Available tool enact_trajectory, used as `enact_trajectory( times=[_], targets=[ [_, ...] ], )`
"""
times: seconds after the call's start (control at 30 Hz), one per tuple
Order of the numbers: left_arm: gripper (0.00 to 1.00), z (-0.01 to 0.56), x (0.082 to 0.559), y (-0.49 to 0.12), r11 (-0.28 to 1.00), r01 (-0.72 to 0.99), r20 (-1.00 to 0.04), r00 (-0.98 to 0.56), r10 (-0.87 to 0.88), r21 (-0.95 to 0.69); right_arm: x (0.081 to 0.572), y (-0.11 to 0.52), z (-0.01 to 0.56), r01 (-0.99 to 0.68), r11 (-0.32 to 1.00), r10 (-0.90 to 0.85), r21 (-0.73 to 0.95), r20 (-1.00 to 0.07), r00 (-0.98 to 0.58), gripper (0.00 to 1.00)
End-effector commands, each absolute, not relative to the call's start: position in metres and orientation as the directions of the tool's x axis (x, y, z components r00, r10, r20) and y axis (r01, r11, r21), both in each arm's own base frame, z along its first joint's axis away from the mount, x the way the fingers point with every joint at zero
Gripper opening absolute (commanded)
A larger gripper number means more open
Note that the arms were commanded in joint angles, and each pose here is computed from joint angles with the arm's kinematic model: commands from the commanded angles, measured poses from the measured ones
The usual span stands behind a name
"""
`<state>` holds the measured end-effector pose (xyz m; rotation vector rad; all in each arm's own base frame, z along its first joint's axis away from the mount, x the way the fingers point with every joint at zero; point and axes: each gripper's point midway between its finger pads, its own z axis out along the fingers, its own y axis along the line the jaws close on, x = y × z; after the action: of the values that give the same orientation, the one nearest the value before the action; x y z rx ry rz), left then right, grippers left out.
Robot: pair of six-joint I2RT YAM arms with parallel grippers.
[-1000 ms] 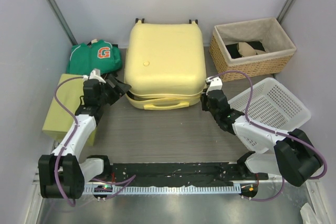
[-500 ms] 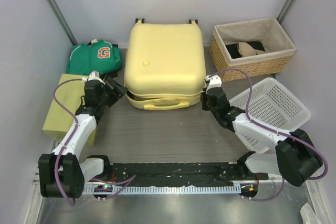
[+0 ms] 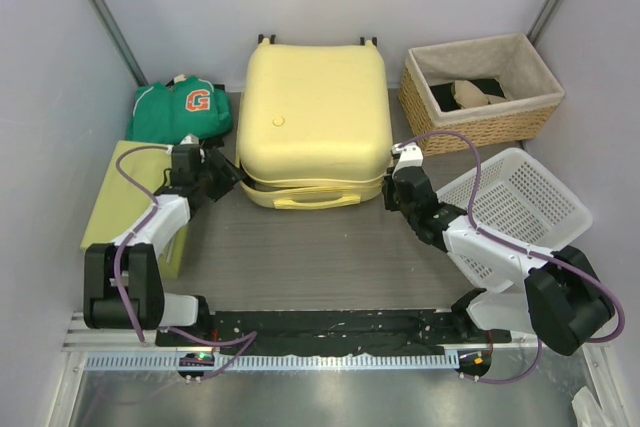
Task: Open, take out, and arrange the luggage
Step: Unzip the luggage at the center of the board.
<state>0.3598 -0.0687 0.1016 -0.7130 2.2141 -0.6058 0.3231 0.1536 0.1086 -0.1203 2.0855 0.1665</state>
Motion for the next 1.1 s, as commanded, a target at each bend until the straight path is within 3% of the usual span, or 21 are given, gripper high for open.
enact_trajectory(
  times=[0.0,0.13,0.23,0.27,0.3,0.63,1.07],
  targets=[
    [0.51,0.112,0.378,-0.072,0.74,-0.265,-0.513,-0.577,-0.635,-0.619,0.326,0.133,0.112,-0.063,0.998,-0.014,0.02,-0.87,-0.494,0.01],
    [0.37,0.103,0.377,-0.072,0.74,-0.278,-0.499,-0.59,-0.635,-0.613,0.328,0.127,0.117,-0.035,0.999,-0.013,0.004,-0.879,-0.476,0.01],
    [0.14,0.101,0.379,-0.071,0.743,-0.282,-0.5,-0.591,-0.633,-0.608,0.332,0.116,0.121,0.0,1.0,-0.007,-0.008,-0.888,-0.46,0.01],
    [0.02,0.099,0.378,-0.071,0.746,-0.286,-0.497,-0.597,-0.63,-0.602,0.334,0.113,0.126,0.009,1.0,0.0,-0.004,-0.893,-0.451,0.01],
    [0.0,0.098,0.378,-0.07,0.75,-0.289,-0.499,-0.598,-0.627,-0.596,0.337,0.104,0.126,0.03,0.999,0.001,-0.013,-0.894,-0.448,0.01],
    [0.0,0.099,0.382,-0.063,0.75,-0.292,-0.505,-0.591,-0.629,-0.593,0.356,0.032,0.134,0.191,0.982,0.076,-0.001,-0.914,-0.398,0.01],
    [0.0,0.092,0.38,-0.045,0.758,-0.335,-0.513,-0.578,-0.634,-0.559,0.401,0.009,0.144,0.236,0.97,0.029,-0.056,-0.939,-0.342,0.01]
  ],
)
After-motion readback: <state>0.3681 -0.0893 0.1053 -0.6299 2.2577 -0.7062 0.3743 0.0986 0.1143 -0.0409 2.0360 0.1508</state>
